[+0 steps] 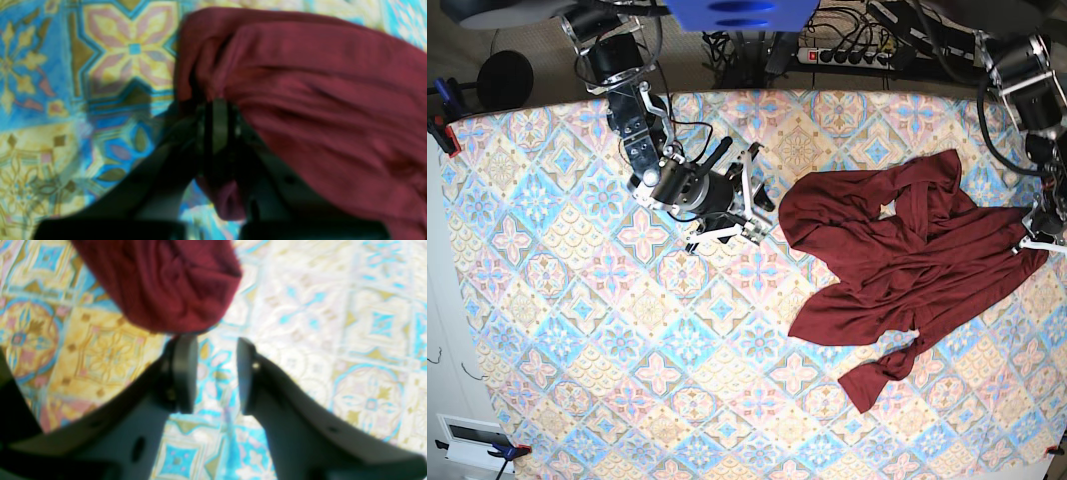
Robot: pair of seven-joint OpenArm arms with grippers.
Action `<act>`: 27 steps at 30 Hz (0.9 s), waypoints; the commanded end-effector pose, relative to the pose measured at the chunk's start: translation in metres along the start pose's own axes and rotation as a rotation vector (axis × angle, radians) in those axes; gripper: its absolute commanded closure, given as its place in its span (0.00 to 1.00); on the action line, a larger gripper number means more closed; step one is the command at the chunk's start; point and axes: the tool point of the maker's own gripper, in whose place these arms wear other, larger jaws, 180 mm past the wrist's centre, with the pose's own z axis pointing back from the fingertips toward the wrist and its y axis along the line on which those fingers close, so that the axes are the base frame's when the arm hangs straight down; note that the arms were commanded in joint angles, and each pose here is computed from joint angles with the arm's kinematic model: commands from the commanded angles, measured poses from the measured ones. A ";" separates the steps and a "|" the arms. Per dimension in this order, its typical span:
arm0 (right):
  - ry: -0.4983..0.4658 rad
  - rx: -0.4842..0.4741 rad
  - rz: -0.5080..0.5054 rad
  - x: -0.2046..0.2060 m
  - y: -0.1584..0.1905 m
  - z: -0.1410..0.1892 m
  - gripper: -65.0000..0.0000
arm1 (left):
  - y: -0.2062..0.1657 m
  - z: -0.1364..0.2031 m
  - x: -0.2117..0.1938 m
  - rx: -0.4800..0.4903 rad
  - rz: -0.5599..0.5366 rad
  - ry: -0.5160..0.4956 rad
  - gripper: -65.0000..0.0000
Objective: Layout the t-shirt on the table in an organized manner, then fold the t-shirt properly
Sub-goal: 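Grasp the shirt with both grippers and pull it toward the table center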
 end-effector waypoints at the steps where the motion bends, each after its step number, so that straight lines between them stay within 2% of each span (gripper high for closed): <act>1: -0.039 -0.004 0.019 0.015 -0.002 0.003 0.63 | -0.005 0.017 0.039 -0.014 -0.046 -0.112 1.00; 3: -0.032 0.009 0.029 0.015 0.003 0.001 0.59 | -0.018 0.029 0.043 -0.042 -0.095 -0.137 0.93; 6: -0.024 0.018 0.026 0.012 0.005 -0.002 0.58 | -0.043 0.042 0.044 -0.093 -0.113 -0.121 0.72; 9: 0.003 0.030 0.012 0.002 0.006 -0.008 0.58 | -0.053 0.056 0.047 -0.121 -0.098 -0.105 0.50; 12: 0.009 0.025 0.016 0.004 -0.001 -0.012 0.58 | -0.065 0.078 0.057 -0.159 -0.064 -0.147 0.34; 16: 0.009 0.000 0.033 0.014 -0.021 -0.015 0.58 | -0.094 0.109 0.070 -0.231 -0.086 -0.223 0.31; 20: -0.014 0.006 0.024 0.028 -0.027 -0.025 0.58 | -0.109 0.120 0.072 -0.282 -0.079 -0.247 0.31; 22: -0.026 0.015 0.017 0.036 -0.027 -0.030 0.58 | -0.110 0.114 0.064 -0.281 -0.077 -0.216 0.31; 27: -0.021 0.023 0.040 0.044 -0.029 -0.036 0.58 | -0.126 0.096 0.014 -0.306 -0.142 -0.043 0.31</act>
